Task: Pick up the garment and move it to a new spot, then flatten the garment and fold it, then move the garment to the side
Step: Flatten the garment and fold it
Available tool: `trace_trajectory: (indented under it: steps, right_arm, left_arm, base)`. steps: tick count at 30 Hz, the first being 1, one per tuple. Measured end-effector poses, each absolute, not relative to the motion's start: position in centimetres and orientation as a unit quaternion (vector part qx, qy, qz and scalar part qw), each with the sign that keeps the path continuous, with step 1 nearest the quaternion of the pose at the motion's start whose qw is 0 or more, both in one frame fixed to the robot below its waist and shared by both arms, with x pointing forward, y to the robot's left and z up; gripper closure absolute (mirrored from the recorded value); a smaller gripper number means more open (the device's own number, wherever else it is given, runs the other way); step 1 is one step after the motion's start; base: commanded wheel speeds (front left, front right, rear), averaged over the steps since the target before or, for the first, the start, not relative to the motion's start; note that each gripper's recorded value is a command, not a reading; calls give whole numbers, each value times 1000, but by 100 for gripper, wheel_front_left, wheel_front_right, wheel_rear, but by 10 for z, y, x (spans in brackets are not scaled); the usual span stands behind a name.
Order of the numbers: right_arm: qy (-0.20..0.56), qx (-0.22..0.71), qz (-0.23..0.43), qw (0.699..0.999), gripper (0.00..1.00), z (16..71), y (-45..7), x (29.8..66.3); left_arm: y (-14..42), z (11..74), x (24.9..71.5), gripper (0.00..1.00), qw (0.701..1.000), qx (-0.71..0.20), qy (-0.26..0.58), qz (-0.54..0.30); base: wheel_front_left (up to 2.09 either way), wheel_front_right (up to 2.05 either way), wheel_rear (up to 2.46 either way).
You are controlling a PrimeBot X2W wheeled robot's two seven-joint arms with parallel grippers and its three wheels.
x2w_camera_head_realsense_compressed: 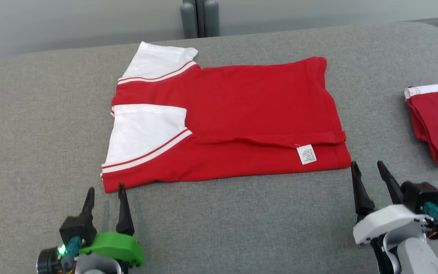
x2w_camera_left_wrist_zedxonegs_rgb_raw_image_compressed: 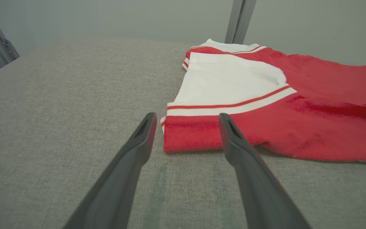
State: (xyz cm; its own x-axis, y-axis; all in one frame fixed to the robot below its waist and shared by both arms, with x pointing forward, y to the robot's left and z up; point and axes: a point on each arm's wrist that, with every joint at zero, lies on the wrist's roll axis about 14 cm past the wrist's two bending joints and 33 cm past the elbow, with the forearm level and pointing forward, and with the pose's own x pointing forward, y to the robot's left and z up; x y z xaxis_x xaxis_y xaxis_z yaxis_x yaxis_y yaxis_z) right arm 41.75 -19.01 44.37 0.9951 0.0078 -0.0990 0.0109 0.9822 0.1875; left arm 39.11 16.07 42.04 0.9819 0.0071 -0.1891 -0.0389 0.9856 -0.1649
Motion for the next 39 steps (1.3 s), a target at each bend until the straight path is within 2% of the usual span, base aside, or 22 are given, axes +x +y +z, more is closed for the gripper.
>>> trace_trajectory:
  steps: [10,18,26,33,39]
  right_arm:
    - [77,103,-1,992,0,430,-188,363]
    - [75,103,3,992,0,432,-185,357]
    - [58,99,5,993,0,441,-185,394]
    - [52,101,11,993,0,441,-181,434]
    - [70,98,10,993,0,424,-180,452]
  left_arm:
    - [165,419,336,0,991,-87,102,21]
    - [166,423,330,0,991,-89,96,22]
    - [168,427,372,0,991,-102,87,22]
    - [172,405,403,0,989,-86,115,28]
    - [172,382,415,0,986,-81,146,27]
  base:
    - [0,0,0]
    - [0,0,0]
    - [0,0,0]
    - [0,0,0]
    - [0,0,0]
